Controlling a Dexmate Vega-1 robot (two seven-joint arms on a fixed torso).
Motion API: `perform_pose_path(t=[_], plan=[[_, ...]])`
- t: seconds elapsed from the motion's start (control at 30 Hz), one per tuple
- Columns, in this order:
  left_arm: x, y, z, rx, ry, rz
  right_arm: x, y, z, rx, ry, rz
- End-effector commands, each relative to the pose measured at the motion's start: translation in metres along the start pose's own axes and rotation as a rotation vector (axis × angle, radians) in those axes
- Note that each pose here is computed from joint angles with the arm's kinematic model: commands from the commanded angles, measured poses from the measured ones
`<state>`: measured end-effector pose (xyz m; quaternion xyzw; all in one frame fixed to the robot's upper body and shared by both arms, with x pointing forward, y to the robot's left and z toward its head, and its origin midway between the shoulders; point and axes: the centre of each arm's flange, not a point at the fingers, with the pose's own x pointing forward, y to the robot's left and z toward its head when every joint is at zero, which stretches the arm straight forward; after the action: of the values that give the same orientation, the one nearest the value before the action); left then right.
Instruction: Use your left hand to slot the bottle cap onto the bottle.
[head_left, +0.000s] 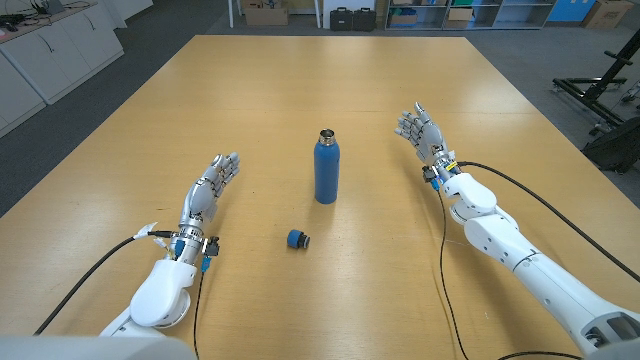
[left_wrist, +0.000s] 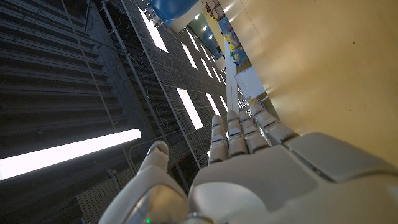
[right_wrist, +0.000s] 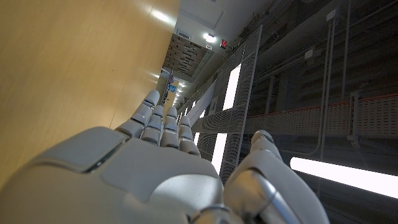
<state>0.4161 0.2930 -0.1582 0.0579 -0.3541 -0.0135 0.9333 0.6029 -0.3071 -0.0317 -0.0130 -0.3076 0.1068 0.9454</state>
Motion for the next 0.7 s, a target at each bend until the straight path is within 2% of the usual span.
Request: perform_pose_path(t=[0.03,0.17,0.4,0.7], plan=[[-0.028,-0.001,0.008,0.039,0.017,-0.027,-0.012,-0.011,0.005,-0.015,0.013,-0.005],[-0.036,0.002,0.011,0.026,0.017,-0.034,-0.013,-0.005,0.003,-0.003,0.031,-0.015],[-0.049,0.007,0.021,0.059,-0.001,-0.054,-0.012,0.007,0.001,0.007,0.018,-0.024],[-0.062,-0.001,0.031,0.126,-0.024,-0.120,-0.012,0.022,0.003,0.011,0.019,-0.008]])
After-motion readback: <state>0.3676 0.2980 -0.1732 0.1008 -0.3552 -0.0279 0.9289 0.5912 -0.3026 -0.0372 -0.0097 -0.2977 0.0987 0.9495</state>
